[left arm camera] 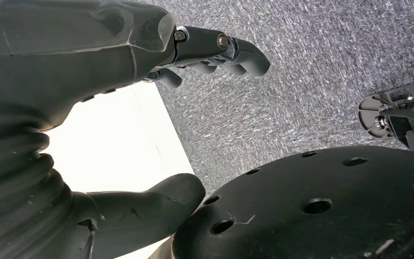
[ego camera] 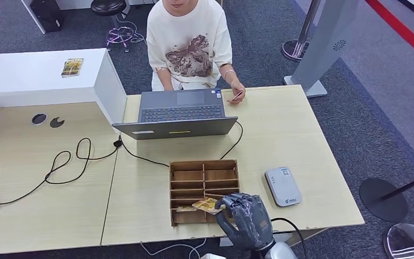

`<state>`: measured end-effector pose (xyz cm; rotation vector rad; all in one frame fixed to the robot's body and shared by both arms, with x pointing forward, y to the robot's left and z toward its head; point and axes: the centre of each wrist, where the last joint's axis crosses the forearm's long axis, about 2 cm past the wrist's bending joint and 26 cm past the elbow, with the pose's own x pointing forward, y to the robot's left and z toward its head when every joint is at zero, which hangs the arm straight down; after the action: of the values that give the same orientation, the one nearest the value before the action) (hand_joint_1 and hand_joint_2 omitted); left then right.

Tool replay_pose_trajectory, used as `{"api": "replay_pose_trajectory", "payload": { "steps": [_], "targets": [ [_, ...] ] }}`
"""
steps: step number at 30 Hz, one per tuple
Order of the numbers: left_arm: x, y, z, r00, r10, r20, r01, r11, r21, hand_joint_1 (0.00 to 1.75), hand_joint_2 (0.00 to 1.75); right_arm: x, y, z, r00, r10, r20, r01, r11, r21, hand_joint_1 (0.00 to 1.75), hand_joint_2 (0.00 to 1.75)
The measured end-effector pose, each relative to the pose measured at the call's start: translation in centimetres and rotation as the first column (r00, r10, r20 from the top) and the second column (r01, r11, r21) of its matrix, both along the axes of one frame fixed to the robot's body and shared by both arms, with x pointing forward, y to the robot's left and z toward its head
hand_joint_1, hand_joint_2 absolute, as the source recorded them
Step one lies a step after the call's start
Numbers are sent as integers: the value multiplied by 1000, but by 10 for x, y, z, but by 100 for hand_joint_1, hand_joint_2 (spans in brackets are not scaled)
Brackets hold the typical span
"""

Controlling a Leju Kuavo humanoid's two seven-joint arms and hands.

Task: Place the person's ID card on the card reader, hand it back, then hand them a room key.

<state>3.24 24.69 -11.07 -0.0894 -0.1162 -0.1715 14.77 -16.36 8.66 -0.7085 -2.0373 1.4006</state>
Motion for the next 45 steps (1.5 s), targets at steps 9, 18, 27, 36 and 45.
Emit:
{"api": "replay_pose_trajectory", "payload": {
  "steps": [9, 18, 27, 36, 45],
  "targets": [
    [0, 0, 0, 1000, -3, 1, 3, 1000, 0, 0, 175, 5, -8, 10, 999, 49, -7, -48, 997, 66, 175, 175],
    [0, 1, 0, 1000, -14, -1, 14, 1000, -7, 0, 175, 23, -20, 30, 994, -14, 108, 9, 999, 47, 175, 175],
    [0, 3, 0, 1000, -24, -1, 24, 1000, -9, 0, 175, 49, -29, 60, 966, -91, 243, 80, 995, 51, 175, 175],
    [0, 3, 0, 999, -34, -1, 34, 999, -11, 0, 175, 77, -32, 87, 949, -101, 298, 91, 995, 47, 175, 175],
    [1, 4, 0, 999, -51, -3, 51, 999, -17, 0, 175, 118, -34, 123, 952, -85, 294, 81, 996, 26, 175, 175]
  ]
}}
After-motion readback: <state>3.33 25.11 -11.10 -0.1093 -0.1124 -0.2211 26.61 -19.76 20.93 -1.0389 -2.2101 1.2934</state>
